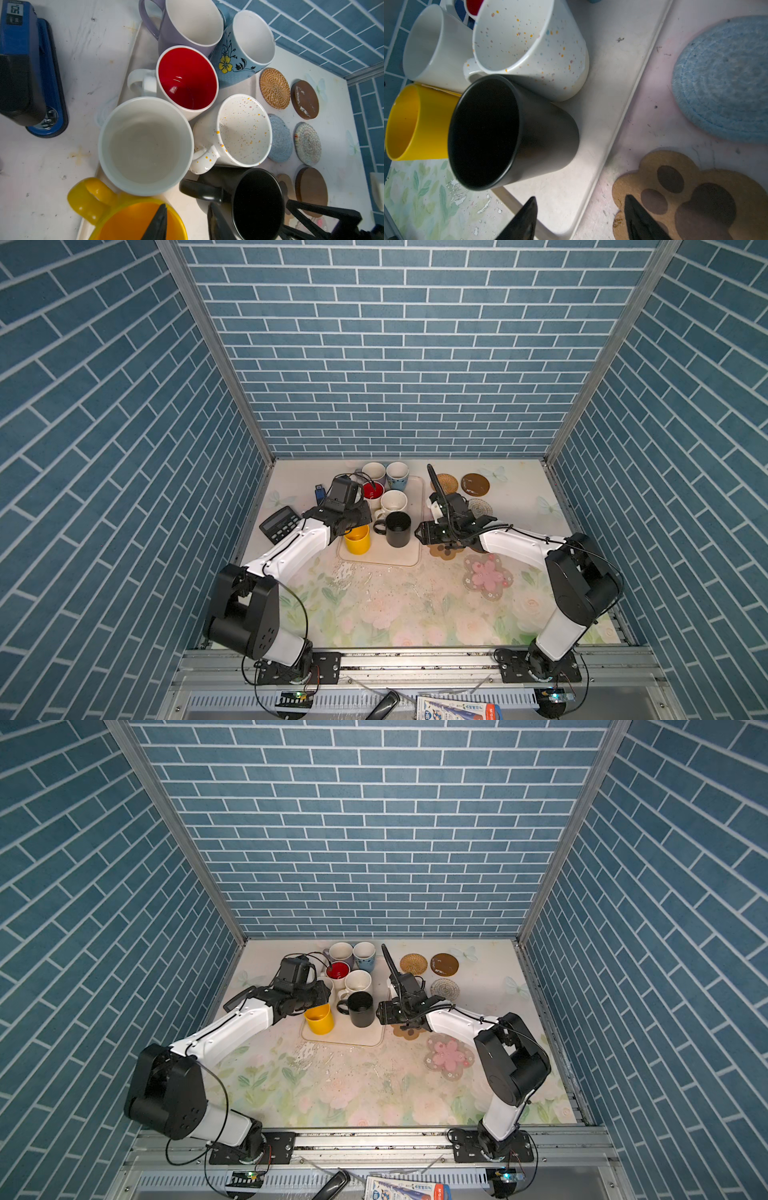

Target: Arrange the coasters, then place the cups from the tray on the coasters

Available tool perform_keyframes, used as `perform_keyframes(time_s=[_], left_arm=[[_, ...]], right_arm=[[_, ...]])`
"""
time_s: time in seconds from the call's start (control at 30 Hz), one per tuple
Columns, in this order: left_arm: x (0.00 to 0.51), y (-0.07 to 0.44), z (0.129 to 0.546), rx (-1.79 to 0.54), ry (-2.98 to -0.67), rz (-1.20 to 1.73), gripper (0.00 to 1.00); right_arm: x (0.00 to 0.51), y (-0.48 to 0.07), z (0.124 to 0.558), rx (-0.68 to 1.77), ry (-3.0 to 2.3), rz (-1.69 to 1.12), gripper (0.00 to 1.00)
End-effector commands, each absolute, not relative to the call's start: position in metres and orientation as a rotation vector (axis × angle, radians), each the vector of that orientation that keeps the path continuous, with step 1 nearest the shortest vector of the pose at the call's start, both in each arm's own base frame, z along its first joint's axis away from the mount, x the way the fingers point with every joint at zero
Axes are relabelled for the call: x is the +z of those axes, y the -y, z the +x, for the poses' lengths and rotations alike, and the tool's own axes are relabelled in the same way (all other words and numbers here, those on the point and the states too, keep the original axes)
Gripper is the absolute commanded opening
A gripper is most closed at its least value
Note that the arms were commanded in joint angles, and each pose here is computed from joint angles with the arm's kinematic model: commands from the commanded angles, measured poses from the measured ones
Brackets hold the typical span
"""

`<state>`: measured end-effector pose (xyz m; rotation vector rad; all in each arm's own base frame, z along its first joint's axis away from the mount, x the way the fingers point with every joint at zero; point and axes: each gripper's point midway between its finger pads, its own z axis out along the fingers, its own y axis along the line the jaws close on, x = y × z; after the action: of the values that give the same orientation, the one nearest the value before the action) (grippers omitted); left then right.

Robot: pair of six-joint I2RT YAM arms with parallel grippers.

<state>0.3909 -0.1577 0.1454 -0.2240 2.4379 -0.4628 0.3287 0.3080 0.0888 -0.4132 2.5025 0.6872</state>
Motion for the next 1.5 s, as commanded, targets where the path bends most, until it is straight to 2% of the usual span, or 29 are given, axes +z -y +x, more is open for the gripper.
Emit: perform_keyframes(time_s=[0.0, 0.5, 1.07, 1.47], left_arm=[[0.145, 0.164, 0.397, -0.411, -2.457, -0.191, 0.32], [0.120, 0.188, 0.405, -0.344, -2.525, -0.111, 0.12], [0.102, 0.211, 0.399, -0.374, -2.562, -0.065, 0.08], [0.098, 0.229, 0.374, -0.443, -2.583, -0.031, 0.08]], right_arm=[[0.084, -0.310, 0.327, 0.701, -2.497, -0.399, 0.66], [0.081, -0.319, 0.327, 0.733, -2.495, -0.399, 0.66], [0.075, -0.325, 0.326, 0.753, -2.508, -0.395, 0.66], [0.069, -0.329, 0.327, 0.768, -2.527, -0.371, 0.66]])
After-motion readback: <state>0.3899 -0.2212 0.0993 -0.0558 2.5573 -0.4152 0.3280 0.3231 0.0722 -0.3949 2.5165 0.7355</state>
